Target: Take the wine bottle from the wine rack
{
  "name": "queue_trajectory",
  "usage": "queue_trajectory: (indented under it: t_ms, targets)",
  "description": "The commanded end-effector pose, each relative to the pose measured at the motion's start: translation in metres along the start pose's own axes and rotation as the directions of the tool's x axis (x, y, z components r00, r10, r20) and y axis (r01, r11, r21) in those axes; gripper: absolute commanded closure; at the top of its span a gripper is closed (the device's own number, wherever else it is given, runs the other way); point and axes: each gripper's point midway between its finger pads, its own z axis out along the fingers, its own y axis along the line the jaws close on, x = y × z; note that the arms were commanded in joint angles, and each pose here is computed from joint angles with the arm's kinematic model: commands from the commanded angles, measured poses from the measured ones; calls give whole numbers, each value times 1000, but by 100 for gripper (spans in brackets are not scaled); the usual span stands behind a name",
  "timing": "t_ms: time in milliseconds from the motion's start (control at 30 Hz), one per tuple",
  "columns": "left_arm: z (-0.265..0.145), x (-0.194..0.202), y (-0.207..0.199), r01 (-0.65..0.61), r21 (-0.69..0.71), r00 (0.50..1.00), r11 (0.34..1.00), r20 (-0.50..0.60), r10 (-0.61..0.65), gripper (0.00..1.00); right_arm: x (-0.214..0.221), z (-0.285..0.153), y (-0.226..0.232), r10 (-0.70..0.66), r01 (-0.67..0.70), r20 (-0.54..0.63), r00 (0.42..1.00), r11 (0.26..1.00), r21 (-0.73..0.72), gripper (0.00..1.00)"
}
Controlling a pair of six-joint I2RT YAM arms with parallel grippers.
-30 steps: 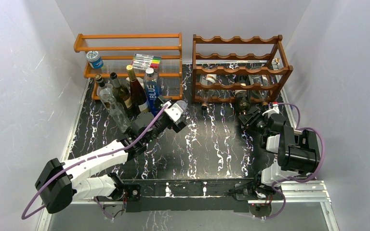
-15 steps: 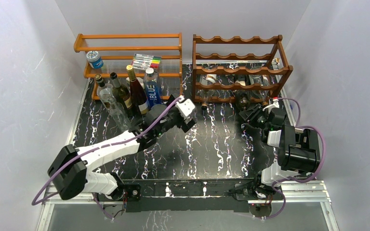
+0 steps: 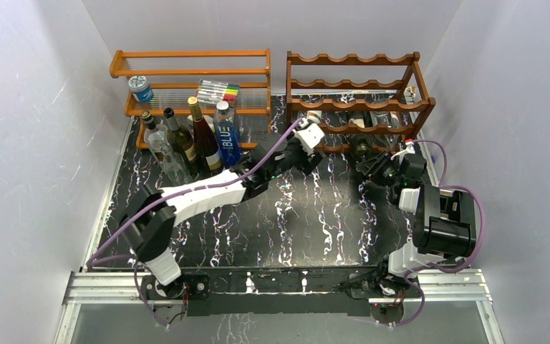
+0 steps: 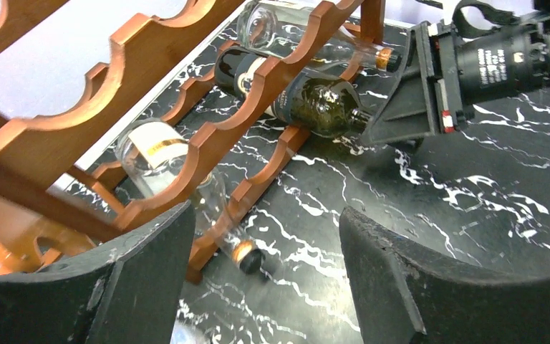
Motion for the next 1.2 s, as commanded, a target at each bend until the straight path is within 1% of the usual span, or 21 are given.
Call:
queue_trajectory:
  t_ms: [0,100,233,267,300,467,633,767,833,933,1167]
  targets:
    - [33,-28,12,22,-64,996,998,84,-17,30,-33,-1,39,-106,118,94,990,985,-125,100]
    - [60,-29,19,19,-102,997,995,70,-12,32,-27,-4,37,-90,99,81,993,987,-124,100]
    - [86,-31,27,4,-141,997,990,74,6,32,-20,-11,35,-87,94,70,994,990,-104,100]
    - [93,-26,26,-4,-143,998,990,60,13,31,-19,-13,34,-85,92,67,994,991,-94,100]
    - [96,-30,29,-9,-152,998,988,64,18,31,-17,-16,34,-81,86,61,995,992,-87,100]
    - [118,-22,40,-41,-201,999,979,5,43,29,-15,-33,35,-69,70,45,997,997,-21,100]
    - [125,-19,45,-60,-209,998,976,-1,61,28,-9,-53,36,-68,67,19,998,997,47,100]
    - [130,-15,45,-63,-195,998,979,-16,61,28,1,-75,40,-38,41,-33,999,994,98,100]
    - [131,-14,45,-68,-191,998,979,-16,66,27,2,-87,46,-23,27,-36,999,993,113,100]
    - [134,-13,46,-68,-194,998,979,-17,66,27,4,-104,56,-4,7,-28,1000,993,119,100]
    - [131,-13,41,-55,-169,998,984,-12,54,27,17,-131,74,-7,15,-76,997,995,103,100]
